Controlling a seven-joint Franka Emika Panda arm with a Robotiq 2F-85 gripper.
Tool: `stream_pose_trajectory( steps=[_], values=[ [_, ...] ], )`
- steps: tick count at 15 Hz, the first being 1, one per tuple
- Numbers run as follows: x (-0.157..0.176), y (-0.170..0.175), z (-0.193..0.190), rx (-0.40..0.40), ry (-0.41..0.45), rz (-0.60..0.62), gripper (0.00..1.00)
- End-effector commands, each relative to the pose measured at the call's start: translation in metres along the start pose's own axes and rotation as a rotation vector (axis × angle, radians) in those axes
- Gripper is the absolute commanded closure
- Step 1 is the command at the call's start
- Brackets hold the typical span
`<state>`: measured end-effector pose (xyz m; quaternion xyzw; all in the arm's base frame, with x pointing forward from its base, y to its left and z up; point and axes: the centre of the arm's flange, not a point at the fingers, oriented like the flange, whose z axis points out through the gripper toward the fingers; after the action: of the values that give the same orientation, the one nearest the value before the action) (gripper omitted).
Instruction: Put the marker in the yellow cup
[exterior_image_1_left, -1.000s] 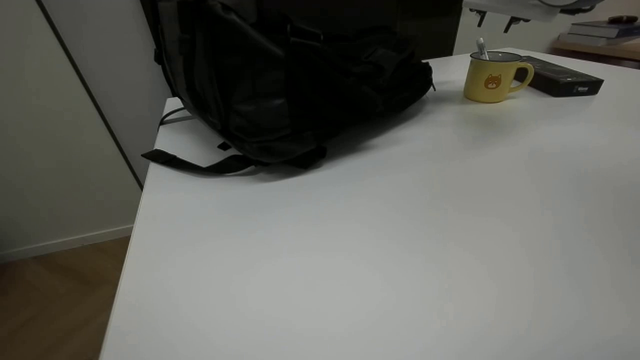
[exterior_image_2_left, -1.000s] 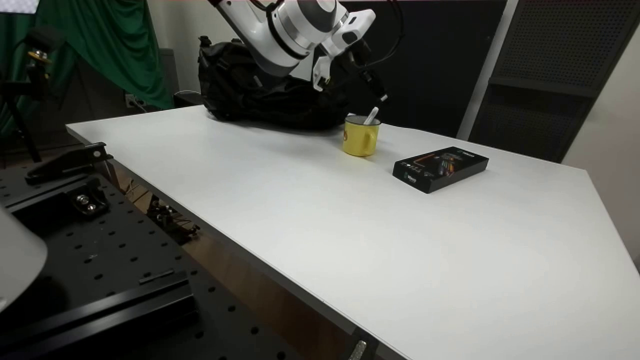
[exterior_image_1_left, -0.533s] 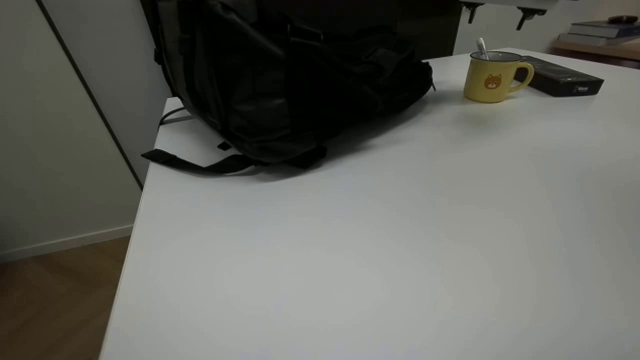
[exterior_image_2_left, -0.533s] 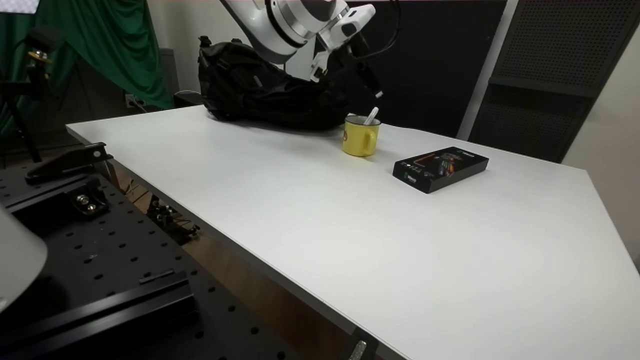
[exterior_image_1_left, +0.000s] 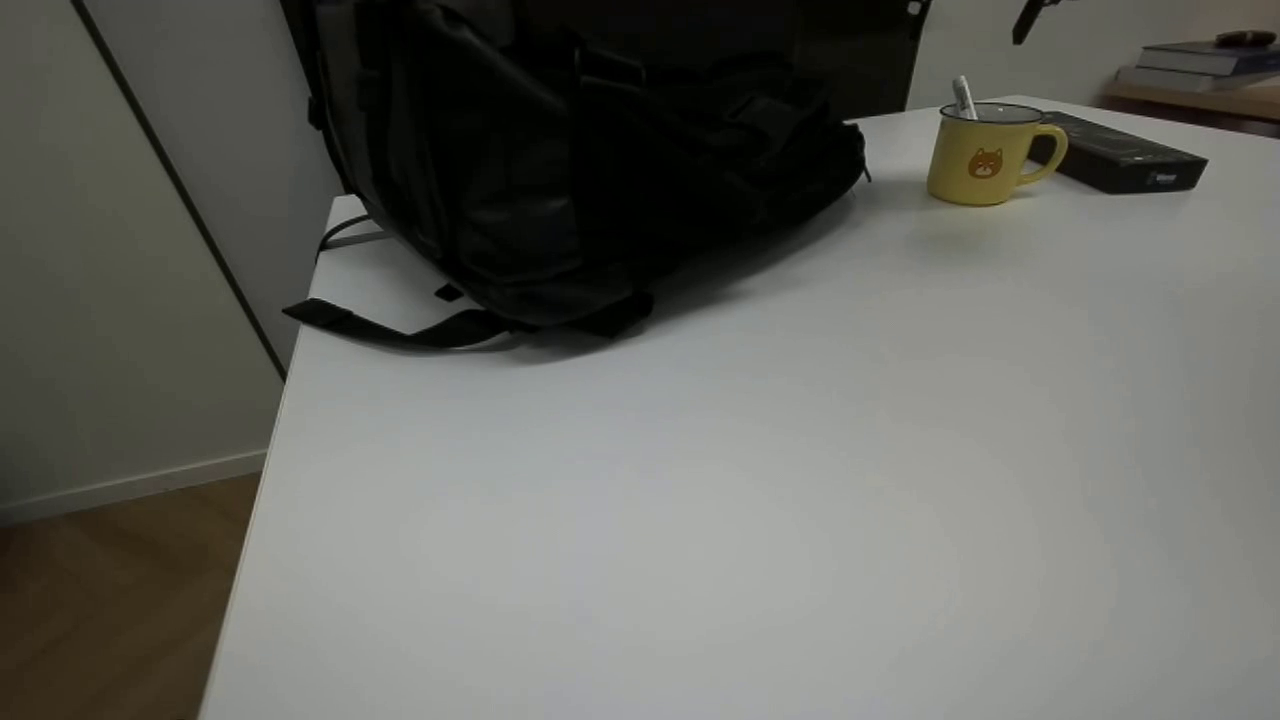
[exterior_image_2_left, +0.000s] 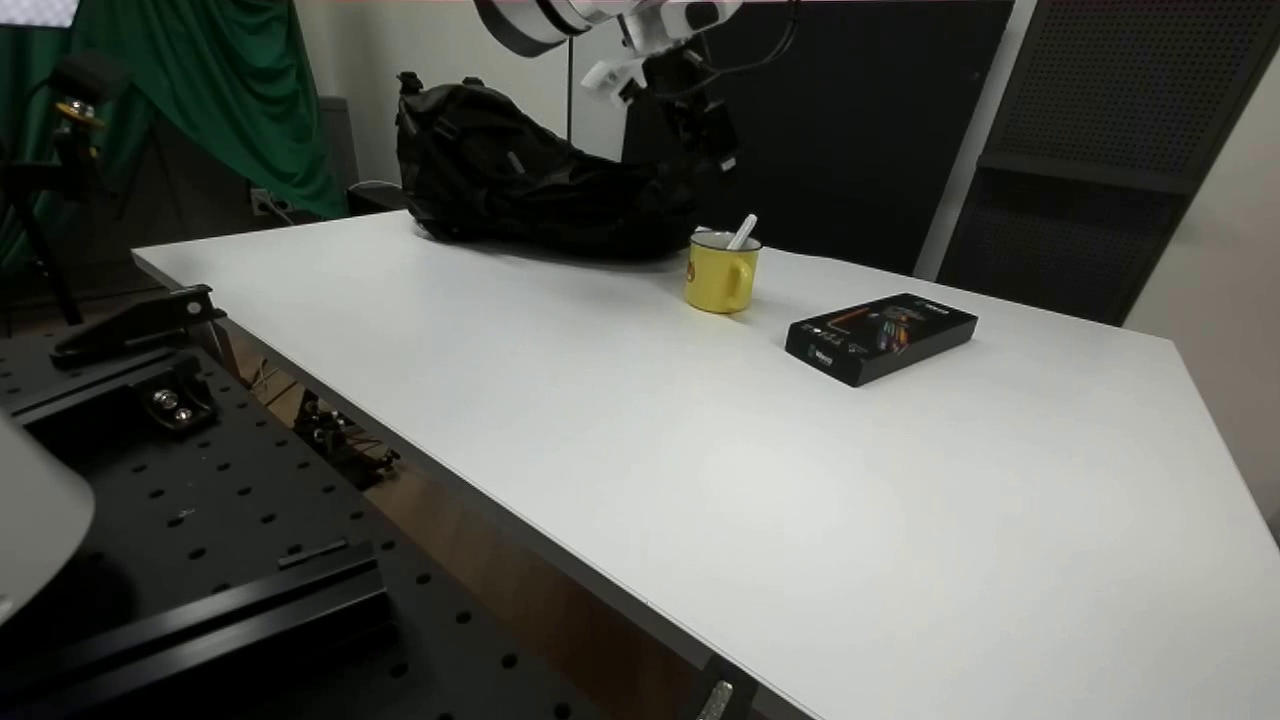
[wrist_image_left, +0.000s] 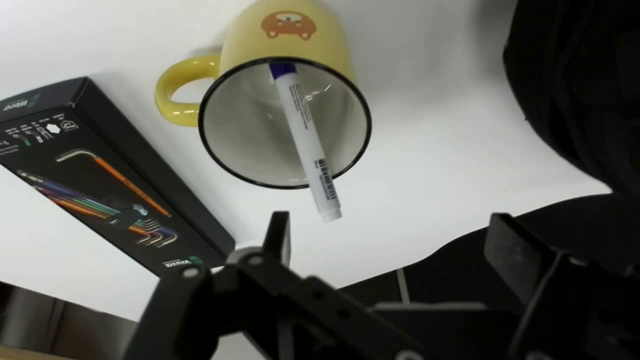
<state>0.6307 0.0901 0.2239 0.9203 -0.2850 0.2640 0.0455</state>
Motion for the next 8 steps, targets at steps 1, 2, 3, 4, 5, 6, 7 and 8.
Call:
stream_pose_trajectory(
  steps=[1,2,3,4,5,6,7,8],
  values=[
    [-0.002,0.023,-0.028,0.081,-0.141,-0.106,0.00],
    [-0.004,0.025,-0.032,0.102,-0.174,-0.140,0.00],
    [-0.005,0.028,-0.037,0.129,-0.207,-0.172,0.00],
    [-0.007,0.030,-0.040,0.152,-0.242,-0.204,0.00],
    [-0.007,0.032,-0.044,0.174,-0.278,-0.237,0.00],
    [-0.008,0.034,-0.048,0.190,-0.320,-0.269,0.00],
    [-0.009,0.036,-0.051,0.198,-0.365,-0.300,0.00],
    [-0.010,0.039,-0.053,0.202,-0.416,-0.331,0.00]
  ],
)
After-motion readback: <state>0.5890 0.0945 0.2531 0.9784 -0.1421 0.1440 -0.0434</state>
